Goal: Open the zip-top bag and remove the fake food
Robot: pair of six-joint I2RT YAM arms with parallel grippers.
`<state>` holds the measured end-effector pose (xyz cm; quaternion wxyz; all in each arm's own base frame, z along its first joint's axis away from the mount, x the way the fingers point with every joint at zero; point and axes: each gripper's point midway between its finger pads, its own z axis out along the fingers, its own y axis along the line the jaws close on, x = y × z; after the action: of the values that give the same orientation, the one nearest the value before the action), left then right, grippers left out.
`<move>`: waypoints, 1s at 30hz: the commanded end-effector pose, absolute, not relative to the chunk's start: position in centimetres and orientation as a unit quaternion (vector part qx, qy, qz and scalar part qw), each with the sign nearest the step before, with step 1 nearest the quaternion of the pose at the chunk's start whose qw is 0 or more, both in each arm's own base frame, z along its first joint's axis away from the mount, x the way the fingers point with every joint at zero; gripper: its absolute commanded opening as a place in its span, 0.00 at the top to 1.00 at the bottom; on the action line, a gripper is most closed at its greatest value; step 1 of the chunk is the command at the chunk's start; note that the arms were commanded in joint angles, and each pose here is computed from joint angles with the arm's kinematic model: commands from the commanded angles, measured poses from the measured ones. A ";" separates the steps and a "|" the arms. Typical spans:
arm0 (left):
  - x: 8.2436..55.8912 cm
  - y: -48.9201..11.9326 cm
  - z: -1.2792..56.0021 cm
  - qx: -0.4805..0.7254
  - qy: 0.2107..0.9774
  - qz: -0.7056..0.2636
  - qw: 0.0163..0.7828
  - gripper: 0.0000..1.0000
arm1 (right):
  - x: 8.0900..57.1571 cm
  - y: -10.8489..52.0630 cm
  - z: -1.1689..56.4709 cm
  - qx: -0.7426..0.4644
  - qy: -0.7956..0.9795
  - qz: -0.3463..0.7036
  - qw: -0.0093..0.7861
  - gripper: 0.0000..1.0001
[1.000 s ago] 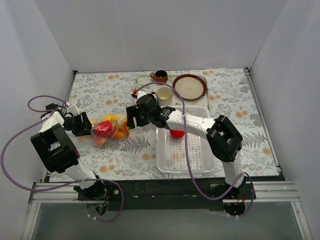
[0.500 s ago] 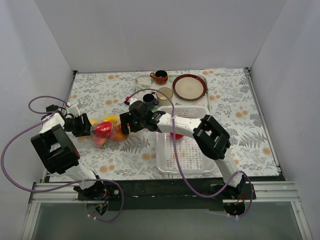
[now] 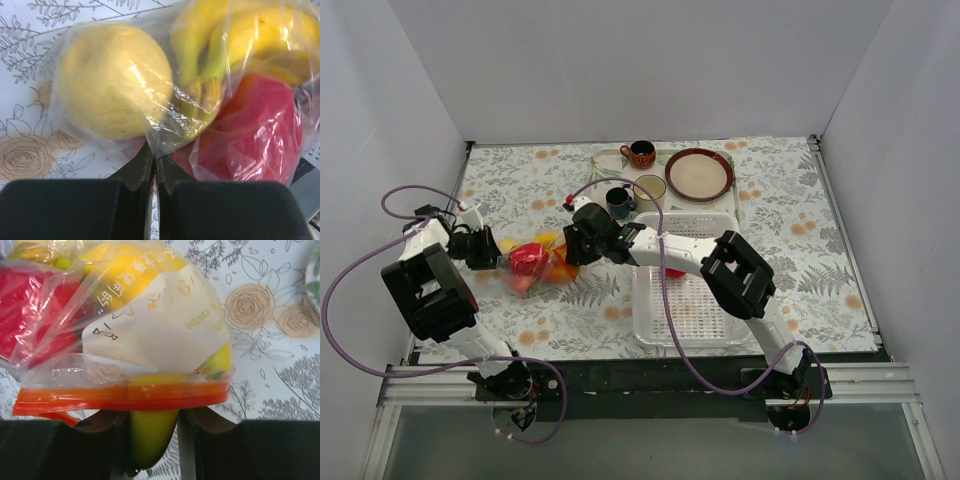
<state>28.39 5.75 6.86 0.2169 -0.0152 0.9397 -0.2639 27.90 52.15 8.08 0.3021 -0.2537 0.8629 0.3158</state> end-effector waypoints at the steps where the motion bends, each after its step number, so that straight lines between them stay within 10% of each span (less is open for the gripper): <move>1: 31.3 8.6 7.7 -0.011 0.948 -0.214 0.237 1.00 | 25.8 49.7 11.4 -0.270 0.857 0.297 0.323 0.99; 11: 36.0 9.0 10.9 -0.030 0.932 -0.234 0.274 1.00 | 23.0 41.2 16.7 -0.235 0.848 0.256 0.400 0.99; 30: 30.6 6.1 6.5 0.002 0.947 -0.218 0.235 1.00 | 24.8 36.7 17.4 -0.222 0.869 0.130 0.422 0.99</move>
<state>30.00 5.18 5.31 0.1907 -0.0355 0.9449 -0.2636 23.29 37.58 13.02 0.3691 -0.2439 0.8851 0.1445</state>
